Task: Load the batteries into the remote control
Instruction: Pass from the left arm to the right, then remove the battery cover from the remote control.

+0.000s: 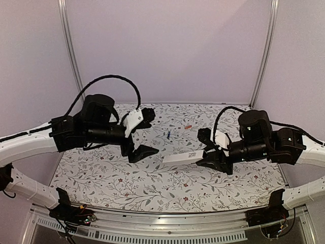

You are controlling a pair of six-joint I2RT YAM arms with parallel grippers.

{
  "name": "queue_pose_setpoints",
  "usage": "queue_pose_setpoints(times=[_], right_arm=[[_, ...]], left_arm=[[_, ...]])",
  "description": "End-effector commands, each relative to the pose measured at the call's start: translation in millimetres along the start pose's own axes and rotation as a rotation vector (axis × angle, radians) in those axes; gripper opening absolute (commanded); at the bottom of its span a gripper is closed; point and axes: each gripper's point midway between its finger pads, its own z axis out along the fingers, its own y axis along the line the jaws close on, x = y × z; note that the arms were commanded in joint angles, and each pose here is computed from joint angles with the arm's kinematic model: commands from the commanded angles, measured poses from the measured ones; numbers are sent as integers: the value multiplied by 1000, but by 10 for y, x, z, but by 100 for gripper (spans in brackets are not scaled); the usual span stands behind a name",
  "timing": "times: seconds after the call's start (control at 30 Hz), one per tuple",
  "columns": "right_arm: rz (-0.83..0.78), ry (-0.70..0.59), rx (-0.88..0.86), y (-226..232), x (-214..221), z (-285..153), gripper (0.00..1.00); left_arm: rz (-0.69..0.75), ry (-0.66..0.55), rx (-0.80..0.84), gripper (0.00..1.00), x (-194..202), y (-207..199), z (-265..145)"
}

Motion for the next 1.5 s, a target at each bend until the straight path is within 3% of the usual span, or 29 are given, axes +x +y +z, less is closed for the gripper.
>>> queue_pose_setpoints(times=[0.0,0.13,0.4,0.5,0.7,1.2,1.47], right_arm=[[-10,-190,174,-281,-401,-214,0],[-43,-271,226,-365,-636,-356,0],[-114,-321,254,-403,-799,-435,0],[-131,-334,259,-406,-838,-445,0],[-159,-356,267,-412,-893,-450,0],[-191,-387,269,-418,-992,-419,0],[-195,-406,299,-449,-997,-471,0]], left_arm=[[-334,-294,-303,99,-319,768,-467],[-576,-336,-263,99,-308,996,-678],[-793,-350,193,100,-498,594,-488],[-851,-345,278,100,-568,571,-379],[-909,-353,343,94,-625,549,-302],[-928,-331,447,55,-762,388,-141],[-902,-278,419,49,-737,393,-94]])
